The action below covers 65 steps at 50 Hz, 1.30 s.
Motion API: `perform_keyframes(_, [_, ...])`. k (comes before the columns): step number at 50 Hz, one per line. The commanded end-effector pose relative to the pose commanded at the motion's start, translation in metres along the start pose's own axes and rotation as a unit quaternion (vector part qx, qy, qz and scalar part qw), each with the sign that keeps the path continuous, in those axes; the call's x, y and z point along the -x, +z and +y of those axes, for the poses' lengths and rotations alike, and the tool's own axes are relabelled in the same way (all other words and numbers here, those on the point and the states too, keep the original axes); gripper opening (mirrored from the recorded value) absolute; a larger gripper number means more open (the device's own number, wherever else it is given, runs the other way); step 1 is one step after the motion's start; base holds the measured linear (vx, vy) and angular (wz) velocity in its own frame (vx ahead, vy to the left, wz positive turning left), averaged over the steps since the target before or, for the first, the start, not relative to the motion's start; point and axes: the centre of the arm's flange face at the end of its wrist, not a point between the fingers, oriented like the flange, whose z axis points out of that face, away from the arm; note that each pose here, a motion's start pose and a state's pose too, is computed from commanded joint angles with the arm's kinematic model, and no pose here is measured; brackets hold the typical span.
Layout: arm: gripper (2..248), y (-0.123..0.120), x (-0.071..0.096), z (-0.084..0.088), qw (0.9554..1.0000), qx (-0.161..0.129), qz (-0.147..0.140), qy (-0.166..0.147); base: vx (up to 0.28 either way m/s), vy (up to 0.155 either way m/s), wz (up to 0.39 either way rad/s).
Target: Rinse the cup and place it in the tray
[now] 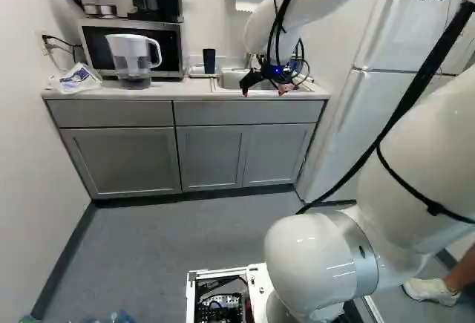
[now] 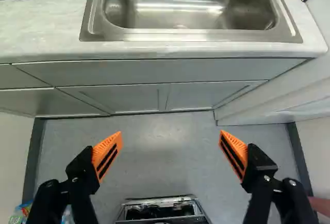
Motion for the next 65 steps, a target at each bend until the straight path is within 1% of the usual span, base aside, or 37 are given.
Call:
perform_keyframes(17, [247, 0.011, 0.016, -0.003, 0.9997, -0.012, 0.020, -0.001, 0.000, 0.000, 0.000])
perform_keyframes(33, [247, 0.024, 0.037, -0.006, 0.9987, -0.026, 0.045, -0.001, 0.000, 0.000, 0.000])
perform_keyframes(50, [247, 0.040, 0.066, -0.009, 0.9960, -0.041, 0.080, 0.000, 0.000, 0.000, 0.000])
perform_keyframes(65, [247, 0.053, 0.099, -0.012, 0.9918, -0.051, 0.117, 0.003, 0.000, 0.000, 0.000])
